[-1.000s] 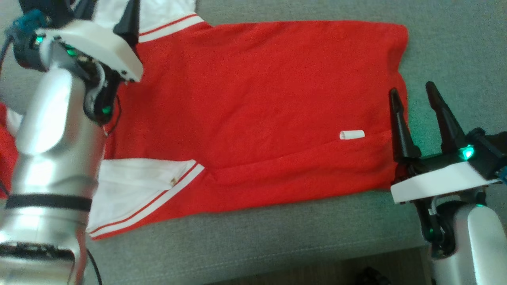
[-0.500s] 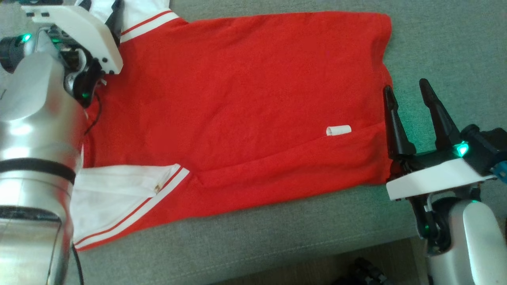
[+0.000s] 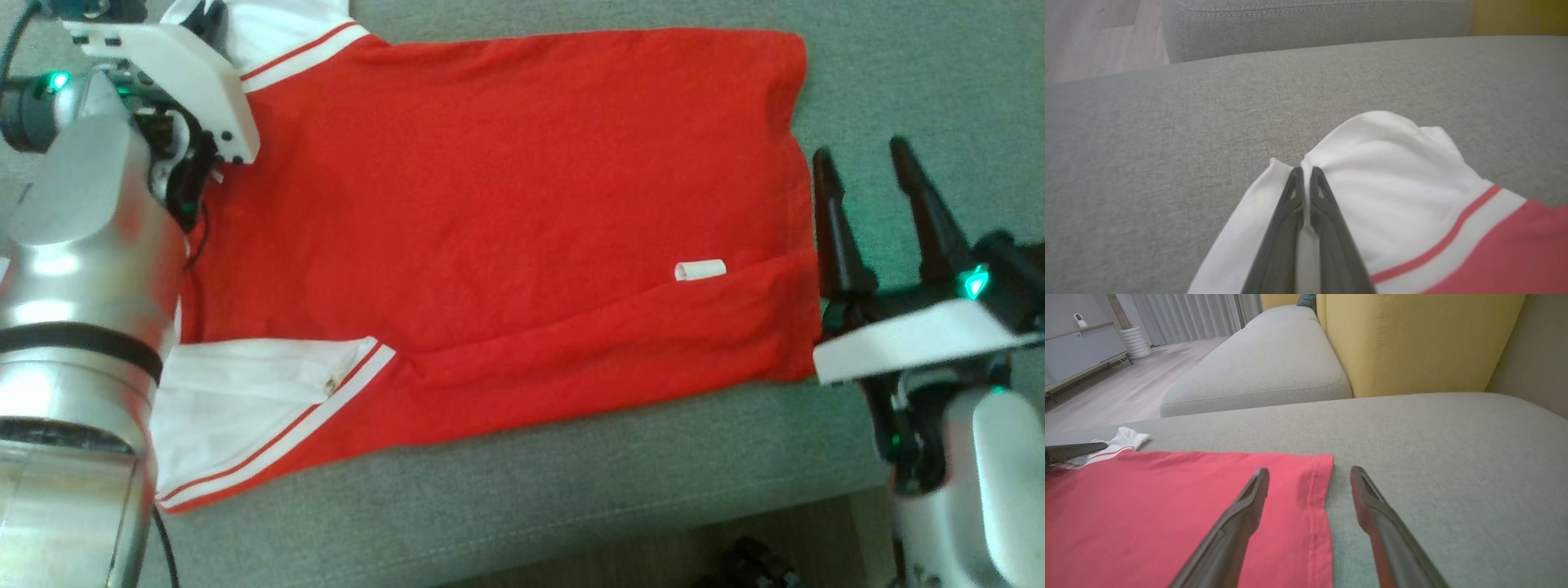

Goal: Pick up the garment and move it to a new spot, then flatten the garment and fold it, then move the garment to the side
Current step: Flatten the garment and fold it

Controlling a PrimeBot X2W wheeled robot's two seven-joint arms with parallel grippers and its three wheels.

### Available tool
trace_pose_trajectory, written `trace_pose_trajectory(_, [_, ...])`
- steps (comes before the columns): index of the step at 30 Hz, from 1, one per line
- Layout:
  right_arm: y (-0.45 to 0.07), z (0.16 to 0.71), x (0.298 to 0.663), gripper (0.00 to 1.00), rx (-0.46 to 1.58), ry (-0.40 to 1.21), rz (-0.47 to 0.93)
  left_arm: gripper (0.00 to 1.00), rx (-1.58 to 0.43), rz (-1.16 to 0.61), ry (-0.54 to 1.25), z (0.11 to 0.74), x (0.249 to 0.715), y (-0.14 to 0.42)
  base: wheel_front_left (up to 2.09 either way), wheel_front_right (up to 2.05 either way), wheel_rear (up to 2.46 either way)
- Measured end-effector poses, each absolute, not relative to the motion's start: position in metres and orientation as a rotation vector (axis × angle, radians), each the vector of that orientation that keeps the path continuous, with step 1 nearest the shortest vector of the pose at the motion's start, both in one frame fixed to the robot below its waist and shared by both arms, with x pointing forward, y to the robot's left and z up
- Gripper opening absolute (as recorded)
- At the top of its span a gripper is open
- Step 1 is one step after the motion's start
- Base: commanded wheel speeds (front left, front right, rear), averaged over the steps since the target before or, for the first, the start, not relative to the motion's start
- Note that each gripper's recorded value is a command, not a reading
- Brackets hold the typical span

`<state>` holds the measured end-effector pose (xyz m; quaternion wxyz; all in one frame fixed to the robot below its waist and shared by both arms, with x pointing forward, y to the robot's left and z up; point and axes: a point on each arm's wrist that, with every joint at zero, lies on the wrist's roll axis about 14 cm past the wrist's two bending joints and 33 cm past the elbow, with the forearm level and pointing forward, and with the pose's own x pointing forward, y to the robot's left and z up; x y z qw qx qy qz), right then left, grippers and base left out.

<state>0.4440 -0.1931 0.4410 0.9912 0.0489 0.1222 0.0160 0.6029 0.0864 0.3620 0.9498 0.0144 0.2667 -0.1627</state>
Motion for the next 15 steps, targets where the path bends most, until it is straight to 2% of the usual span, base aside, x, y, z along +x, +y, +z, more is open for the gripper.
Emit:
trace_pose_trajectory(7, [-0.202, 0.452, 0.485, 1.00, 0.045, 0.232, 0.047, 0.00, -0.009, -0.309, 0.448, 0.374, 0.597, 0.092, 0.00, 0.00, 0.00])
trace_pose_trajectory(15, [-0.202, 0.413, 0.525, 1.00, 0.078, 0.380, 0.061, 0.00, -0.035, -0.319, 0.370, 0.386, 0.594, 0.092, 0.00, 0.00, 0.00])
